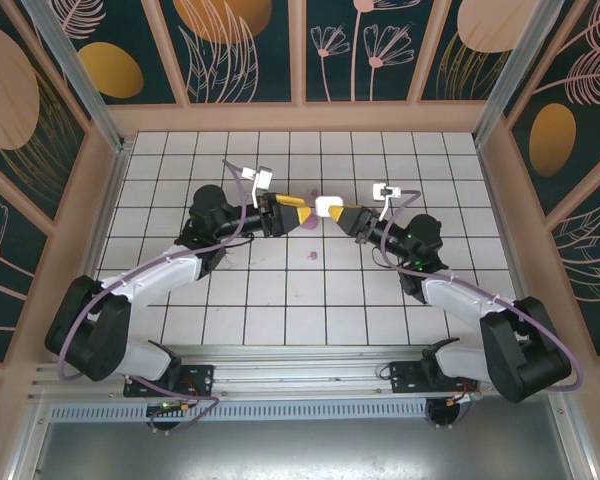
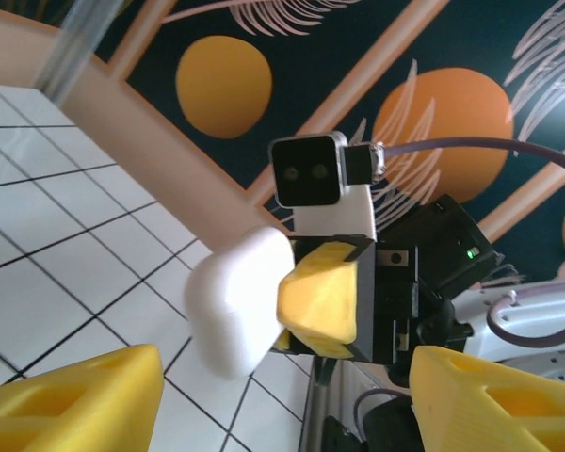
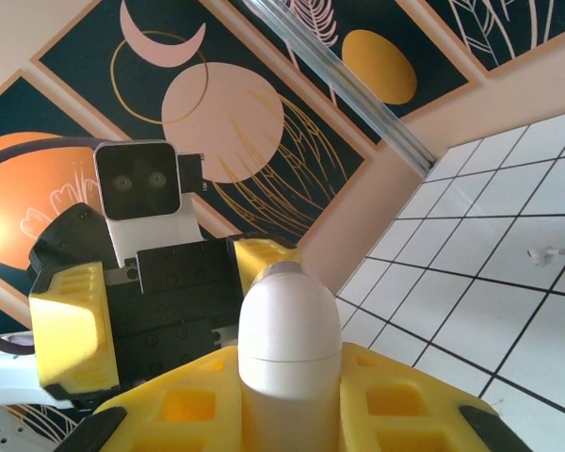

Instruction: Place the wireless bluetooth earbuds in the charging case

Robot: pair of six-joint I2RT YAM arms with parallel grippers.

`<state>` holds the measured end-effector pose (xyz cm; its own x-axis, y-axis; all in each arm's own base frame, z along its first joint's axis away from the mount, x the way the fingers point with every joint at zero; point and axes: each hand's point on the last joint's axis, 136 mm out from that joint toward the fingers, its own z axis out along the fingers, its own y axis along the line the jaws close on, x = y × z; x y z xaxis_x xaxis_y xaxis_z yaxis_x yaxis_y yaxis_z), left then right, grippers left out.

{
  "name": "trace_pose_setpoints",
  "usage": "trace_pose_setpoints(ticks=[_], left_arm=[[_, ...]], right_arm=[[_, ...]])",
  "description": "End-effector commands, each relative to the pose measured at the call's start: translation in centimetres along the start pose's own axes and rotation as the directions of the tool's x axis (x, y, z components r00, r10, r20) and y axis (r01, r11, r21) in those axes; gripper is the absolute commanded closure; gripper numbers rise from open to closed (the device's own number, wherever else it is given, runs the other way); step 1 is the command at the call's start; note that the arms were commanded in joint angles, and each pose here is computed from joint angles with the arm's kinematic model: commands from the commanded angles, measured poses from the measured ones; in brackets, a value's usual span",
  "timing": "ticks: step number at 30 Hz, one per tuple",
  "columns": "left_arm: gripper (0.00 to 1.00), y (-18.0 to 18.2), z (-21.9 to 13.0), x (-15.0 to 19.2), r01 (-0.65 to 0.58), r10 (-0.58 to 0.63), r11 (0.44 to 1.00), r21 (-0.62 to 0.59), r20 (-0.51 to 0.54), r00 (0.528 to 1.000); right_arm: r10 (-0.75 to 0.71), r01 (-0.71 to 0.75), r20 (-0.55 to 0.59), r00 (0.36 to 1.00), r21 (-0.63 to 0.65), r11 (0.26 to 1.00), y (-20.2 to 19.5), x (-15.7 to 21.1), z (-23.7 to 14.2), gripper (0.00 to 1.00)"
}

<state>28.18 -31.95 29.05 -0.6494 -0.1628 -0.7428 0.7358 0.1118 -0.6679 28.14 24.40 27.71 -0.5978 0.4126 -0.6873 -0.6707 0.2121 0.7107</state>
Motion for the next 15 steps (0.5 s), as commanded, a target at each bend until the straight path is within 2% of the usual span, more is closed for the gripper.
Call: trace_pose_setpoints(ticks=[1,6,15], left_arm=[[0.35,-1.7,1.1,-0.2,0.000,0.000,0.995,0.102,0.000,1.000],[0.41,-1.8,2.0,-0.4,0.013,-0.013,0.992,0.126,0.002,1.000],[0.61,-2.2,2.3,-0.5,0.033,-0.035,0.984,0.176,0.009,0.999]], right_arm=[[-0.045,0.045,0.009,0.999,-0.094,0.994,2.6,-0.7,0.5,0.95],[-0.048,0.047,-0.006,0.999,-0.115,0.992,3.3,-0.4,0.8,0.96],[-0.052,0.052,0.009,0.999,-0.109,0.993,3.5,-0.8,0.7,0.96]])
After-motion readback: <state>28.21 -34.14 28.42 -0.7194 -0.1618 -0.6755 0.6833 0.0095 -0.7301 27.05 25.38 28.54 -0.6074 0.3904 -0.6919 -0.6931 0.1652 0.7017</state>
